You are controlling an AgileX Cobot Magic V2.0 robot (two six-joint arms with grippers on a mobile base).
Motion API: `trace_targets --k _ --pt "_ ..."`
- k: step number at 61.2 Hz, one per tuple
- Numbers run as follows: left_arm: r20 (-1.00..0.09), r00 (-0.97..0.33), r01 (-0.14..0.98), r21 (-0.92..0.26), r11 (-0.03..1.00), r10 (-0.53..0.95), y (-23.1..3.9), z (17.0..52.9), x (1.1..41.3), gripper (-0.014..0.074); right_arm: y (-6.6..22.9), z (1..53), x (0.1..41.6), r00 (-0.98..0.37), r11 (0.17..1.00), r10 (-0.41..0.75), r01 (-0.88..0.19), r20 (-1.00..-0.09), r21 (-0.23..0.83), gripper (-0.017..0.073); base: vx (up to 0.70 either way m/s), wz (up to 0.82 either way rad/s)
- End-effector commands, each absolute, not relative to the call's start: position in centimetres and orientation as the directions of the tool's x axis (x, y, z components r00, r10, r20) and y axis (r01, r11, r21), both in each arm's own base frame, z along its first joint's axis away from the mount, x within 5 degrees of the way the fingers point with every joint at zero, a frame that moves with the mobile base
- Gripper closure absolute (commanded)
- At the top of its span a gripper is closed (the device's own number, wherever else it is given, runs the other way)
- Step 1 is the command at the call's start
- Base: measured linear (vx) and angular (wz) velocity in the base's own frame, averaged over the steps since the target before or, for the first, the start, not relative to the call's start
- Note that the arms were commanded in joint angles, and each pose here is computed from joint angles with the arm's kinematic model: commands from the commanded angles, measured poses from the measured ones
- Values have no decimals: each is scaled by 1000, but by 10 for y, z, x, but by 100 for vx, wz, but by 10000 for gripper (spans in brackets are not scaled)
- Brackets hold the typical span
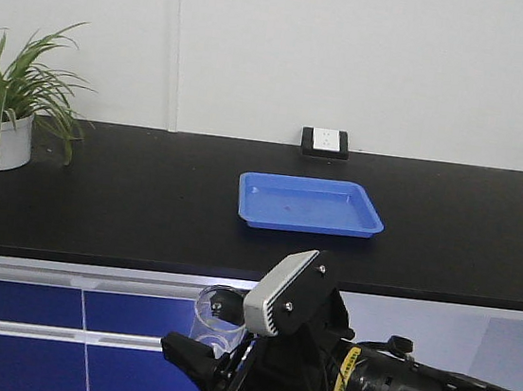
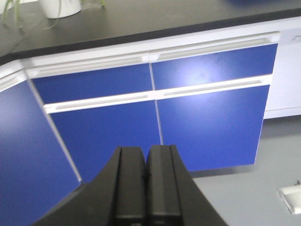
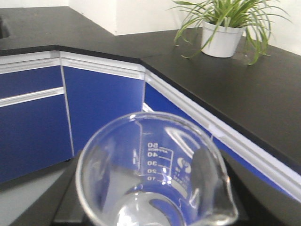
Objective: Move beaker to silver tray on left bench
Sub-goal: 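Drive the base to the bench with the silver tray, holding the beaker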
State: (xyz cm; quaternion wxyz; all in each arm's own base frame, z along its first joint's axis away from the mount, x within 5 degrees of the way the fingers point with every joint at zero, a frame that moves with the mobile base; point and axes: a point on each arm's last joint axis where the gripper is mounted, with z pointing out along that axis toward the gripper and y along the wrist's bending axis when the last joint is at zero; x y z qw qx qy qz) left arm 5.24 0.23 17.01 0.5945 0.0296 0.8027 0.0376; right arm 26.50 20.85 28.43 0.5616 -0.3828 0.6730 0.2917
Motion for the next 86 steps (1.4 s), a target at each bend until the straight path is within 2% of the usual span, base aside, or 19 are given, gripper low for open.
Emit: trace_targets --k 1,24,86 --pt "-969 -229 4 95 995 94 2 171 54 592 208 312 261 -11 521 -102 -852 -995 -43 573 -27 17" --pt "-969 -230 4 95 995 94 2 171 54 592 208 312 261 -11 521 -102 -852 -995 -43 573 -22 43" --pt "-969 -230 4 95 995 94 2 171 54 592 208 312 261 -11 521 -102 -852 -995 -43 571 -8 78"
